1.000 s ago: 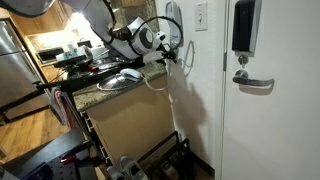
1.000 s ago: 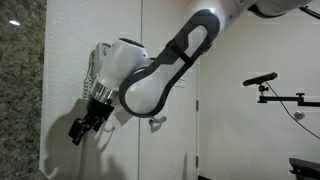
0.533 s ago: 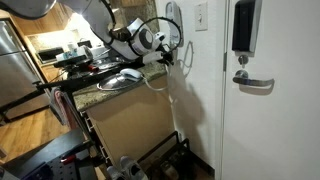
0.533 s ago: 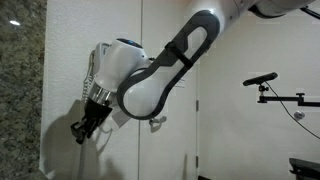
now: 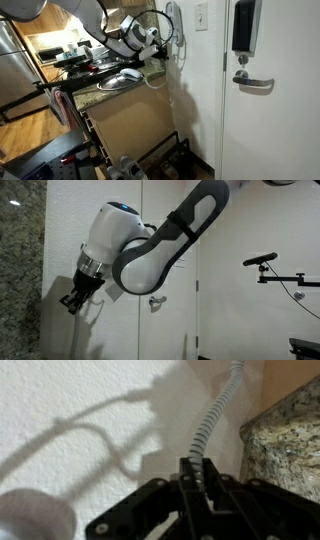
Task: Hang up the telephone cord on the handset
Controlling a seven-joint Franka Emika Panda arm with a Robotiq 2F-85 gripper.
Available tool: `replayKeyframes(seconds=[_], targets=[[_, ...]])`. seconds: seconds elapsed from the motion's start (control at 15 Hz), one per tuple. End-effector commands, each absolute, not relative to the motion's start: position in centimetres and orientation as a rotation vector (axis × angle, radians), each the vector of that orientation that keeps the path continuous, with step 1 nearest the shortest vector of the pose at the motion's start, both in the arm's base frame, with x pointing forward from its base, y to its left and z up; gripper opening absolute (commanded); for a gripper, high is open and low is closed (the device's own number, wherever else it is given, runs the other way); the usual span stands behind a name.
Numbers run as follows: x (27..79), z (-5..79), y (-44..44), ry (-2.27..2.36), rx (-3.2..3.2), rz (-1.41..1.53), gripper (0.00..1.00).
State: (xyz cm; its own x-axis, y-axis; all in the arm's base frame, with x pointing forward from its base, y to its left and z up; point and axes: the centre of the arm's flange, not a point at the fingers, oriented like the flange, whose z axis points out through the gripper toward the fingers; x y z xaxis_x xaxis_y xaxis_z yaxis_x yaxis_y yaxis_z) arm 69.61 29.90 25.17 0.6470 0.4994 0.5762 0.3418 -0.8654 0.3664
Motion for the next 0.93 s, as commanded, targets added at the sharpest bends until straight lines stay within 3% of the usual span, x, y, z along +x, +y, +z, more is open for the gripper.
replayKeyframes(seconds=[0.0,0.87], targets=[[66.8,28.6,31.8,0.678,2.523,1.066,0.04],[57.9,37.2,33.7,0.505,2.208,1.221,0.04]])
